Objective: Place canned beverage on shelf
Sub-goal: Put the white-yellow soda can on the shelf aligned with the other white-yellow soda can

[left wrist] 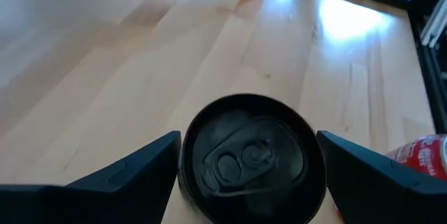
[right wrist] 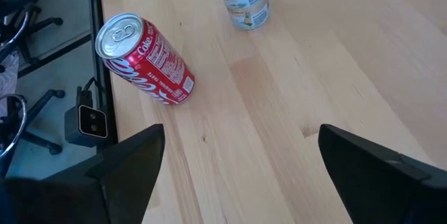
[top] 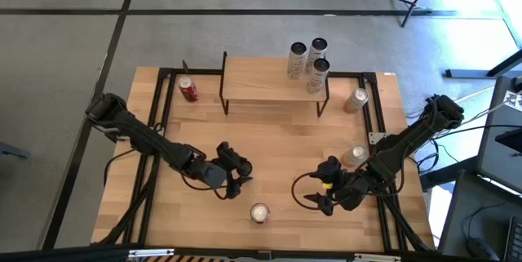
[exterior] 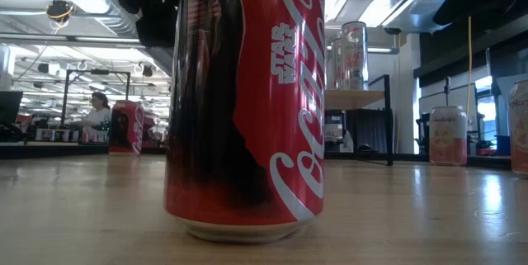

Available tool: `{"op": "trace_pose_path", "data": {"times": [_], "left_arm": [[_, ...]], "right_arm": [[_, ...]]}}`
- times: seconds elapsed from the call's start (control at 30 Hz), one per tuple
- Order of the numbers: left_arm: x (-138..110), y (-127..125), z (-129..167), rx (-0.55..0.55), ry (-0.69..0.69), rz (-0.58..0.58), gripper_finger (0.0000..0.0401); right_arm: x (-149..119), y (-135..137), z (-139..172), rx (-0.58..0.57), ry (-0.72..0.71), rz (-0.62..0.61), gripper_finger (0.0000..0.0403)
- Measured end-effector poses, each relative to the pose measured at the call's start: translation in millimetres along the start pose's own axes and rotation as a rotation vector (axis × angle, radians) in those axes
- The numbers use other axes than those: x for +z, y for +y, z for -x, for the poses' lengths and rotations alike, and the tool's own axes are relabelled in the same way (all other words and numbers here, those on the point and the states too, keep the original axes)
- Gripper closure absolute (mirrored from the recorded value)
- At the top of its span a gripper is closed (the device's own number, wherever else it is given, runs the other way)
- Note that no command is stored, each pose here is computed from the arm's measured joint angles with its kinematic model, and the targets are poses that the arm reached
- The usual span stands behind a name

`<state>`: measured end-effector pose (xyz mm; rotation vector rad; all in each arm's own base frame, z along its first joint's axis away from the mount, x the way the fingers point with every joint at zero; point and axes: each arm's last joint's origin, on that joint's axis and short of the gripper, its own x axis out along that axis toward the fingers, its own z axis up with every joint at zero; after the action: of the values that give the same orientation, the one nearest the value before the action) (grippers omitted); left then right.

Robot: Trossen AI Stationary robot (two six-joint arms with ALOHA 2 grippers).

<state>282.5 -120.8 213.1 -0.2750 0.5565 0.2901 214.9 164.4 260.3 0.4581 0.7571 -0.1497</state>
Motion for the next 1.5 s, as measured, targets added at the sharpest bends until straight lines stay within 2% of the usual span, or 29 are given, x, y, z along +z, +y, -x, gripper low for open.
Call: {"op": "trace_pose_path", "data": {"times": [0.17,0.37,0.5,0.6,0.67,0.83,1.1,1.23,1.33,1.5], "left_arm": [[-0.5,0.6,0.0,0.008,0.002,0.037,0.0090],[1.6,4.4,-2.1,0.025,0.007,0.070,0.0145],[15.9,3.6,-2.8,0.002,0.025,0.083,0.0170],[39.4,-1.3,-0.6,-0.044,-0.001,0.088,0.0170],[58.2,-3.3,2.1,-0.069,-0.020,0.075,0.0170],[112.6,4.1,10.4,-0.040,-0.110,0.082,0.0170],[191.4,43.4,25.8,0.035,-0.253,0.095,0.0170],[220.4,69.3,37.9,0.083,-0.255,0.082,0.0170],[240.5,88.9,43.6,0.075,-0.259,0.100,0.0170],[262.6,121.4,35.4,0.062,-0.241,0.089,0.0170]], "right_arm": [[0.0,0.0,0.0,0.000,0.000,0.003,0.0038],[1.0,0.2,0.0,-0.007,-0.021,0.024,0.0038],[7.3,3.0,7.3,0.050,-0.064,0.015,0.0038],[14.1,0.8,21.3,0.093,-0.095,0.019,0.0038],[19.0,-1.9,34.4,0.141,-0.105,0.079,0.0038],[34.1,-17.5,79.3,0.256,-0.193,0.156,0.0038],[47.5,-56.0,145.2,0.382,-0.369,0.216,0.0038],[47.1,-74.8,165.0,0.394,-0.415,0.239,0.0038],[46.1,-86.1,174.1,0.377,-0.442,0.226,0.0038],[41.4,-99.3,177.2,0.288,-0.437,0.240,0.0038]]}}
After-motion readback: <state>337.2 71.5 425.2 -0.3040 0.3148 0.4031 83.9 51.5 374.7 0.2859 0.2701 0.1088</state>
